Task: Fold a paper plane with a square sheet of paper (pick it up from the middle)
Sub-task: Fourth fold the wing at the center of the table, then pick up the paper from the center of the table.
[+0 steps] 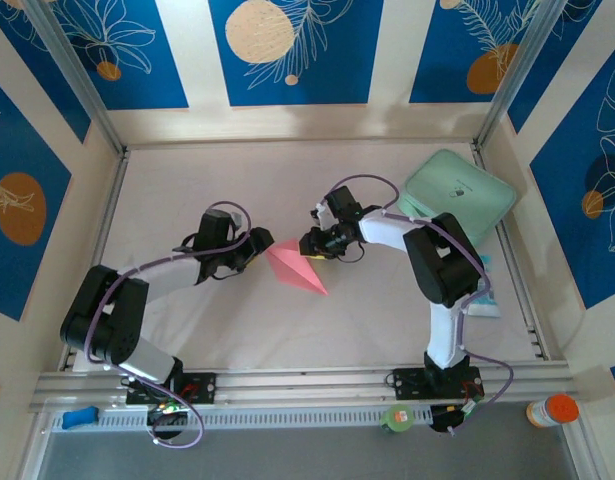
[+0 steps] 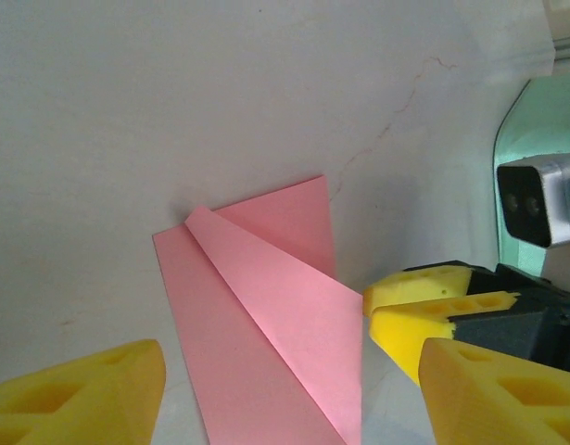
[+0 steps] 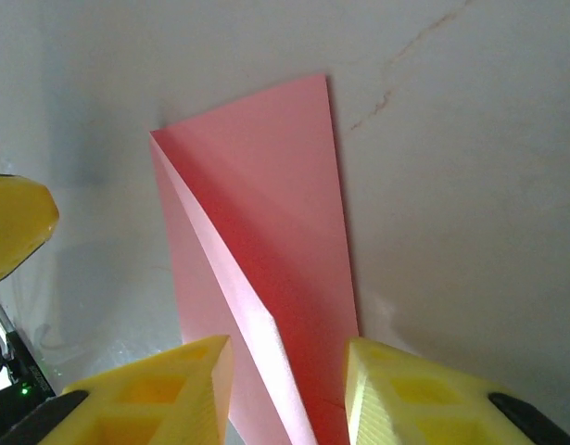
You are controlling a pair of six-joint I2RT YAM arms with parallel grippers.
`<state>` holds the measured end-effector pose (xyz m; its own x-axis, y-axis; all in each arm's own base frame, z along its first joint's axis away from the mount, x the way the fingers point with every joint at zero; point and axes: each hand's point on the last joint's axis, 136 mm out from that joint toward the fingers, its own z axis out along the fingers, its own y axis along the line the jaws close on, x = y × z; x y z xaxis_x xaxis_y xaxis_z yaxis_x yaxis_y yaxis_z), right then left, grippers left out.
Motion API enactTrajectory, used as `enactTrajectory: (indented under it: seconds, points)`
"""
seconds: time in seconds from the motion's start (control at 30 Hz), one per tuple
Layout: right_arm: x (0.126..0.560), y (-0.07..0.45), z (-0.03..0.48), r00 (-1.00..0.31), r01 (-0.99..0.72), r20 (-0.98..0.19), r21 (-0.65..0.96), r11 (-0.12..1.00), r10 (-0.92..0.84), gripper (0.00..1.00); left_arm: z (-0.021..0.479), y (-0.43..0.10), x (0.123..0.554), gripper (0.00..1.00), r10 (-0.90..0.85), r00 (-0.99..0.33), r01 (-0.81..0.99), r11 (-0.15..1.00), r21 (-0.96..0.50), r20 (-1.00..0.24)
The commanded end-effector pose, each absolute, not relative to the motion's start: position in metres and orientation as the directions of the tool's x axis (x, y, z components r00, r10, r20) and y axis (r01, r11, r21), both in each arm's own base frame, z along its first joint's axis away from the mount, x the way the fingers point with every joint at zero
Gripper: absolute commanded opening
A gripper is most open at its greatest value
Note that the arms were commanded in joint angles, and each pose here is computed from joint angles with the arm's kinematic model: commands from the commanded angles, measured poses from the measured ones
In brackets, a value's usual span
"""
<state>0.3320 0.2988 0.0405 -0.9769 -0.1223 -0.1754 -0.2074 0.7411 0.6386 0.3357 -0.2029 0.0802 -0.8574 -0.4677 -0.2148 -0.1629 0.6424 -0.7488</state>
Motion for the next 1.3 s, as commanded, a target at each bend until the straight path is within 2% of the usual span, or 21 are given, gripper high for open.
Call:
enactTrajectory:
  seconds: [0.0, 0.23, 0.53, 0.73, 0.93, 1.13, 1.27]
  points:
    - [0.329, 0.307, 0.044, -0.973, -0.231, -0.162, 0.676, 0.7, -0.164, 0.32, 0.089, -0.201, 0.339, 0.75, -0.484, -0.841, -0.143, 0.63, -0.764, -0.241]
    - [0.322, 0.317, 0.042, -0.966, -0.256, -0.159, 0.714, 0.651, -0.205, 0.25, 0.09, -0.202, 0.338, 0.79, -0.477, -0.845, -0.134, 0.625, -0.769, -0.24]
    - [0.323, 0.322, 0.062, -0.962, -0.273, -0.201, 0.765, 0.584, -0.188, 0.04, 0.102, -0.207, 0.335, 0.84, -0.473, -0.845, -0.091, 0.586, -0.805, -0.248]
    - [0.327, 0.319, 0.119, -0.966, -0.257, -0.241, 0.841, 0.477, -0.096, 0.02, 0.135, -0.227, 0.331, 0.87, -0.422, -0.866, 0.035, 0.482, -0.876, -0.266]
    - [0.323, 0.315, 0.157, -0.973, -0.224, -0.229, 0.888, 0.403, -0.037, 0.02, 0.167, -0.25, 0.327, 0.86, -0.381, -0.876, 0.158, 0.351, -0.923, -0.295]
    - [0.319, 0.311, 0.179, -0.981, -0.188, -0.194, 0.925, 0.331, -0.016, 0.02, 0.185, -0.269, 0.33, 0.81, -0.35, -0.883, 0.222, 0.275, -0.935, -0.313]
    - [0.316, 0.311, 0.187, -0.985, -0.166, -0.169, 0.942, 0.293, -0.015, 0.02, 0.19, -0.278, 0.332, 0.71, -0.339, -0.889, 0.237, 0.231, -0.944, -0.307]
